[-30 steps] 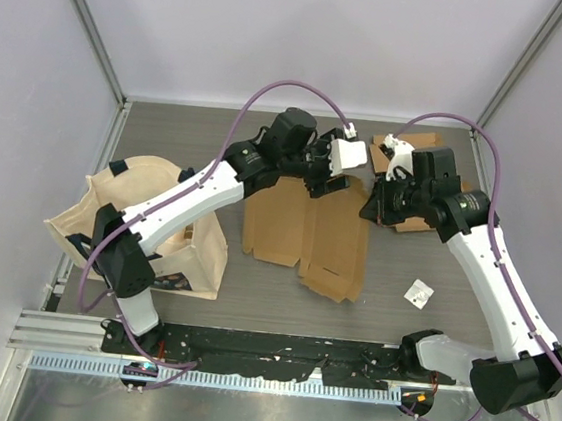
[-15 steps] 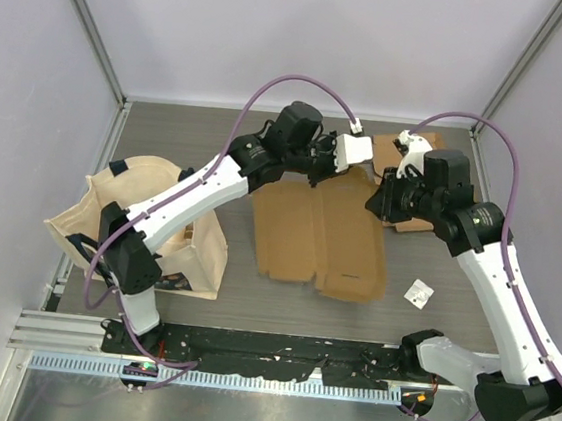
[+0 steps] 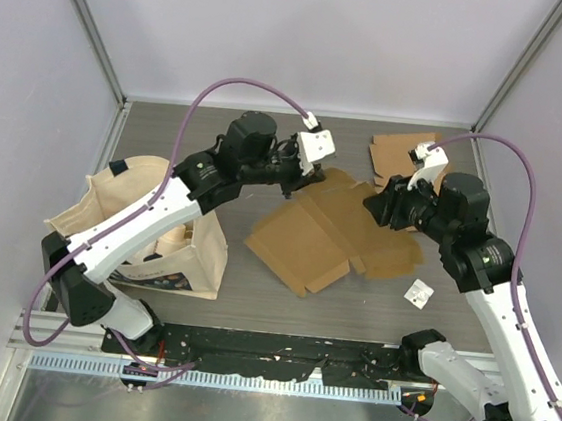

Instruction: Fold the paper box

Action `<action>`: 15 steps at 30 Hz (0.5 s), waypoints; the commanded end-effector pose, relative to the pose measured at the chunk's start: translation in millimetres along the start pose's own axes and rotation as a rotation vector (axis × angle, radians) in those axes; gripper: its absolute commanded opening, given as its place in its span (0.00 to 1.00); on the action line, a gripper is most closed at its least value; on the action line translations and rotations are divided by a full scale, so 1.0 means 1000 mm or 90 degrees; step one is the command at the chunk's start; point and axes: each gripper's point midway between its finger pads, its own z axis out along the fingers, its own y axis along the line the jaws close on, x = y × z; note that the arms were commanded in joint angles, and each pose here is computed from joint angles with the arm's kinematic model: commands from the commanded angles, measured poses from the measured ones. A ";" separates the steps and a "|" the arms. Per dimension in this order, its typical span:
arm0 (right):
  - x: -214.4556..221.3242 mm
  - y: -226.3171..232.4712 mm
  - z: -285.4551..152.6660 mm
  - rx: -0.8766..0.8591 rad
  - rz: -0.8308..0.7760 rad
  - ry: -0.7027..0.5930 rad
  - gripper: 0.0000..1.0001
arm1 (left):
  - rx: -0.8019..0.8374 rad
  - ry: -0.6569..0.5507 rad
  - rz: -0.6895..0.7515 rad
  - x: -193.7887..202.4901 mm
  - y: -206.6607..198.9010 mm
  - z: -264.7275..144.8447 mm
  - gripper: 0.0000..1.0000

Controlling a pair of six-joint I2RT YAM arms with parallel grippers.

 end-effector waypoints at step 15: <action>0.003 0.074 0.026 -0.389 -0.144 0.074 0.29 | 0.113 -0.162 -0.194 0.000 -0.008 -0.073 0.00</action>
